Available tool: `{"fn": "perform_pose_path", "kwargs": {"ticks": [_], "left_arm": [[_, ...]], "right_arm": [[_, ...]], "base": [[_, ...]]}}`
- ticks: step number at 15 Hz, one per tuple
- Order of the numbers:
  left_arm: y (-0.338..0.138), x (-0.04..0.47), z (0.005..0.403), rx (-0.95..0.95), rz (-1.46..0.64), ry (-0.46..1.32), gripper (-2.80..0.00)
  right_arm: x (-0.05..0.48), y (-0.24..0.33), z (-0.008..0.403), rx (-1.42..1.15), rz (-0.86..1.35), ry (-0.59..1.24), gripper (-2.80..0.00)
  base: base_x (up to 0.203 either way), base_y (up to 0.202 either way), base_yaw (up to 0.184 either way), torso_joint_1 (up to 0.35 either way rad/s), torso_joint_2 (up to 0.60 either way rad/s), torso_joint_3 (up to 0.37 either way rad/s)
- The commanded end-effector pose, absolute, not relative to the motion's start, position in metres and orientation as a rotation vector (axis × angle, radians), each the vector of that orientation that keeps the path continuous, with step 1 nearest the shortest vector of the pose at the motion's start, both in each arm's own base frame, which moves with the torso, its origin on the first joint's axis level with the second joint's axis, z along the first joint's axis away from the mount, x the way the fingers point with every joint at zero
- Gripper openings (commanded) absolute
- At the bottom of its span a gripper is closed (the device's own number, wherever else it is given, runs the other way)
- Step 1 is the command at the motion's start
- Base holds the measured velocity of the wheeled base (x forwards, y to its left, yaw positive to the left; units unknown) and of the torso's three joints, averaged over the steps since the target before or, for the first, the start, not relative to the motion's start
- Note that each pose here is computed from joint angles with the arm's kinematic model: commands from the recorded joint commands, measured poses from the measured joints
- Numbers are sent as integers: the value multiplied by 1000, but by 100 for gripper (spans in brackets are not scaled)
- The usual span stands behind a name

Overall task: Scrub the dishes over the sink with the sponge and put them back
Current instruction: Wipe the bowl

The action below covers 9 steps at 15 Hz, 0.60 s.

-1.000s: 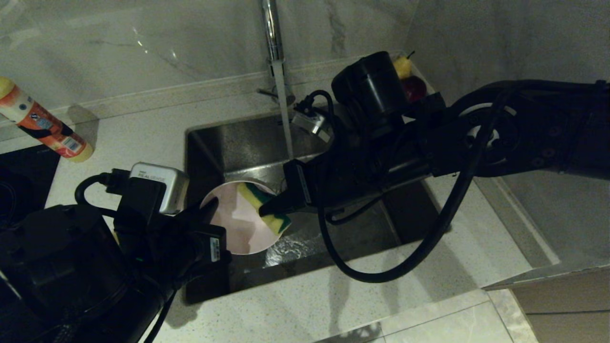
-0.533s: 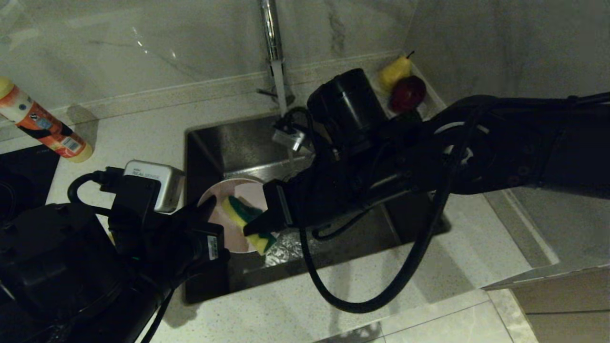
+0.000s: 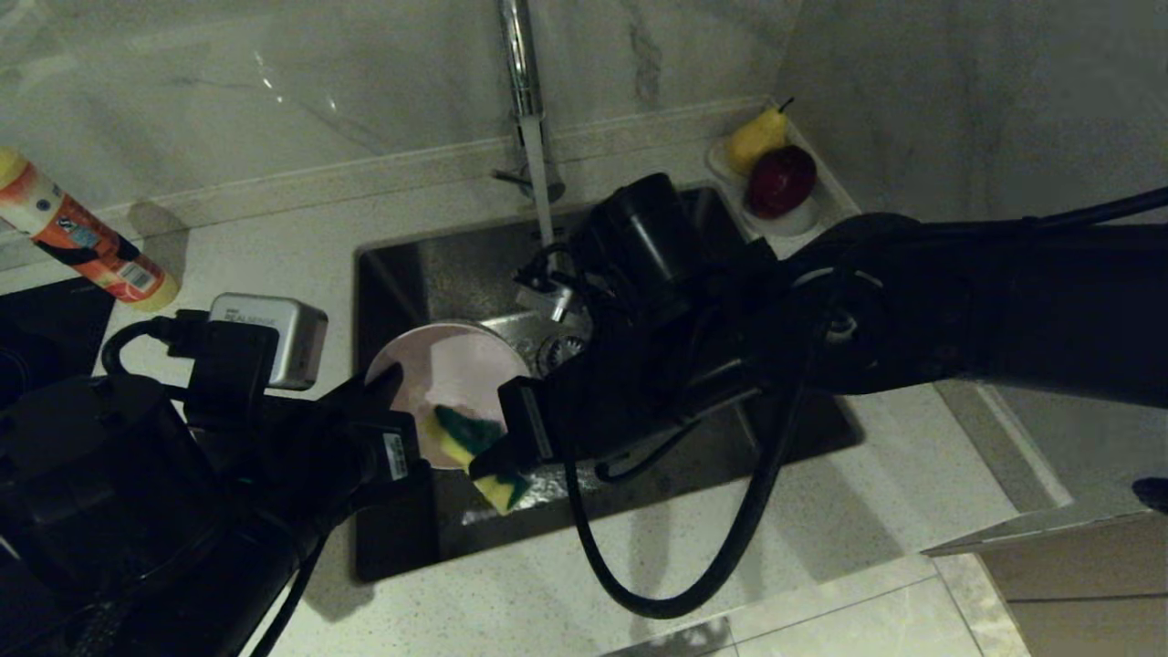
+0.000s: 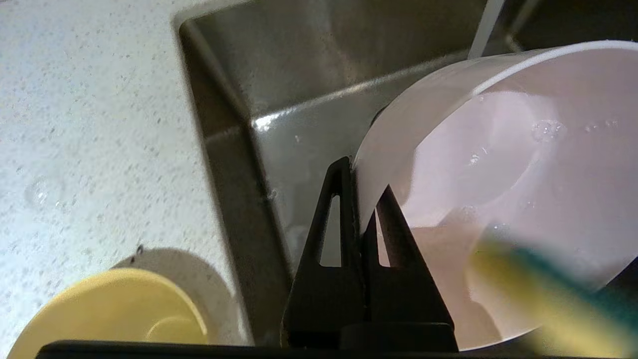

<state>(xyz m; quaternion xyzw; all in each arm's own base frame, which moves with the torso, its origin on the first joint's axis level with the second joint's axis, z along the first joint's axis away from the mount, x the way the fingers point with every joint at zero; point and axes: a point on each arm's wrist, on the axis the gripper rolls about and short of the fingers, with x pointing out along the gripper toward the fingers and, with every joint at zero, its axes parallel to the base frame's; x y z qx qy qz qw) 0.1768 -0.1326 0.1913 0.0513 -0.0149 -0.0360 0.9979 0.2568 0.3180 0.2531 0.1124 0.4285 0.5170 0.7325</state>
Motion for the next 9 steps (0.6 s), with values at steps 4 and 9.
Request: {"fn": "perform_pose_path", "kwargs": {"ticks": [4, 9], "left_arm": [[-131, 176, 190, 102, -60, -30, -280], [-136, 182, 177, 95, -69, 17, -280]], "right_arm": [[262, 277, 287, 301, 1094, 852, -280], [249, 262, 311, 317, 1115, 794, -280]], "base": [[0, 0, 0, 0, 0, 0], [0, 0, 0, 0, 0, 0]]}}
